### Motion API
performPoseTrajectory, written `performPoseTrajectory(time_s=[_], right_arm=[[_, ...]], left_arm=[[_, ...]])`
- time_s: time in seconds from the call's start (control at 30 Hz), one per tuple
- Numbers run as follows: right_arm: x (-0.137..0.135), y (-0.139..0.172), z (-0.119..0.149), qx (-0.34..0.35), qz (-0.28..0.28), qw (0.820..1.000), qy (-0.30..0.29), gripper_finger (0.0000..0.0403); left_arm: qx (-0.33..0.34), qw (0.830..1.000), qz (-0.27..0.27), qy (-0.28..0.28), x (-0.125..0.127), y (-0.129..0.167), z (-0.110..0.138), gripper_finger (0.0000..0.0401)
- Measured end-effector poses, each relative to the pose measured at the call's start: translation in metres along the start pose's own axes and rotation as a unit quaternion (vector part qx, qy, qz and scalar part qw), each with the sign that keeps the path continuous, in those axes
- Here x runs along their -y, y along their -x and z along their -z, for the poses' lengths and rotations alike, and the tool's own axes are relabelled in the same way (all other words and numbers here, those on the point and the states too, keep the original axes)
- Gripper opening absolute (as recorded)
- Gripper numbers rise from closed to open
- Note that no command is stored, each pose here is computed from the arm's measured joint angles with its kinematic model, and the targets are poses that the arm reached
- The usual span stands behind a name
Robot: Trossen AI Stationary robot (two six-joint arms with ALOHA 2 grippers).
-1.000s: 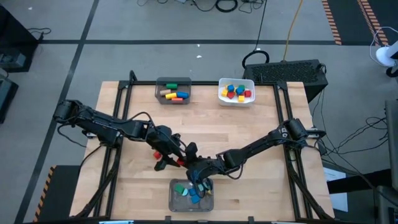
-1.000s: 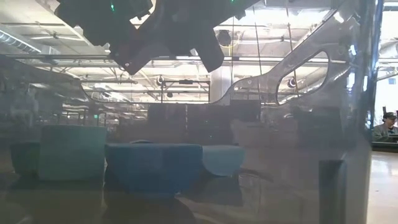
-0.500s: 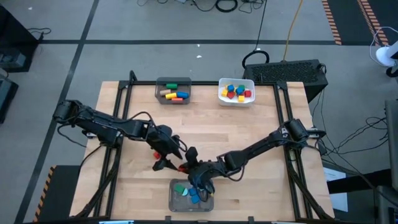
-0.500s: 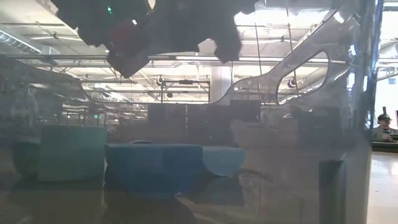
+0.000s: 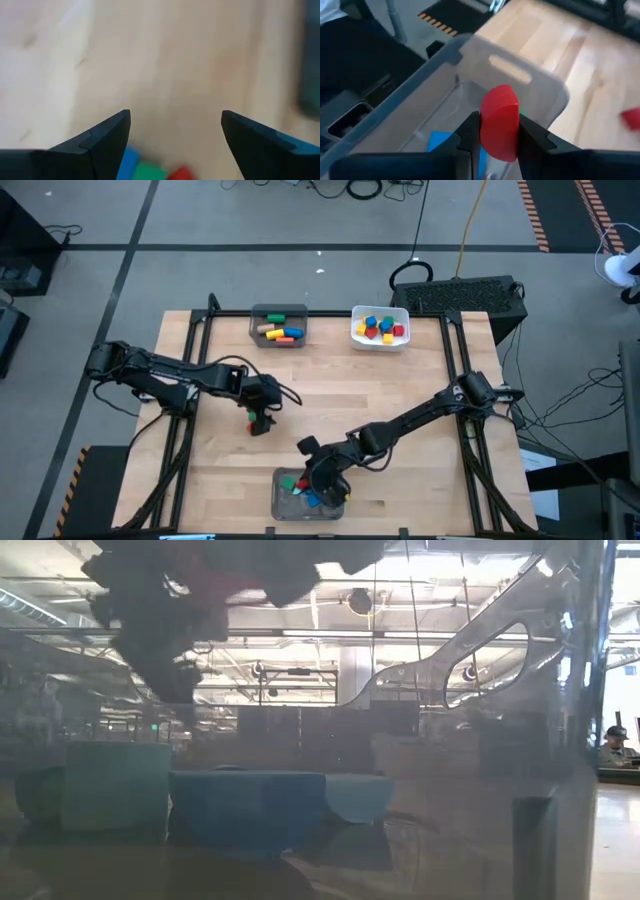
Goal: Sort blocks by size
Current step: Put the red half circle block into the bottom black bin, then put the blue half circle block into the bottom black bin
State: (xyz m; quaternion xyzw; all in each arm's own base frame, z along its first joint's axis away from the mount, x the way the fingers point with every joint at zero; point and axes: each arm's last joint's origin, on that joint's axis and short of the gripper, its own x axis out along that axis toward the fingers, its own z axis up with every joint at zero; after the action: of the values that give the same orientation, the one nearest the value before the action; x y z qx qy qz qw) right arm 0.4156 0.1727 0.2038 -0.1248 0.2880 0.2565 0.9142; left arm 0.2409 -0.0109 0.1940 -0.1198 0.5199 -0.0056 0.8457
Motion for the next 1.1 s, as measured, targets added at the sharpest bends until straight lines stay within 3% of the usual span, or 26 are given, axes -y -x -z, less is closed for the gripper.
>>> performPoseTrajectory(time_s=[0.13, 0.4, 0.73, 1.1], right_arm=[[0.0, 0.002, 0.001, -0.032, -0.009, 0.999, -0.038, 0.008], [-0.001, 0.003, 0.008, -0.071, -0.007, 0.992, -0.105, 0.0105], [-0.001, 0.003, 0.008, -0.072, -0.005, 0.991, -0.117, 0.0175], [0.001, 0.003, 0.009, -0.072, -0.002, 0.988, -0.134, 0.021]], left_arm=[[-0.027, 0.996, -0.062, 0.053, -0.005, -0.002, 0.01, 0.0313], [-0.044, 0.988, -0.088, 0.118, -0.011, -0.011, 0.026, 0.0313], [-0.026, 0.97, -0.177, 0.164, -0.017, -0.01, 0.029, 0.0313], [-0.036, 0.954, -0.185, 0.232, -0.011, -0.023, 0.043, 0.0313]])
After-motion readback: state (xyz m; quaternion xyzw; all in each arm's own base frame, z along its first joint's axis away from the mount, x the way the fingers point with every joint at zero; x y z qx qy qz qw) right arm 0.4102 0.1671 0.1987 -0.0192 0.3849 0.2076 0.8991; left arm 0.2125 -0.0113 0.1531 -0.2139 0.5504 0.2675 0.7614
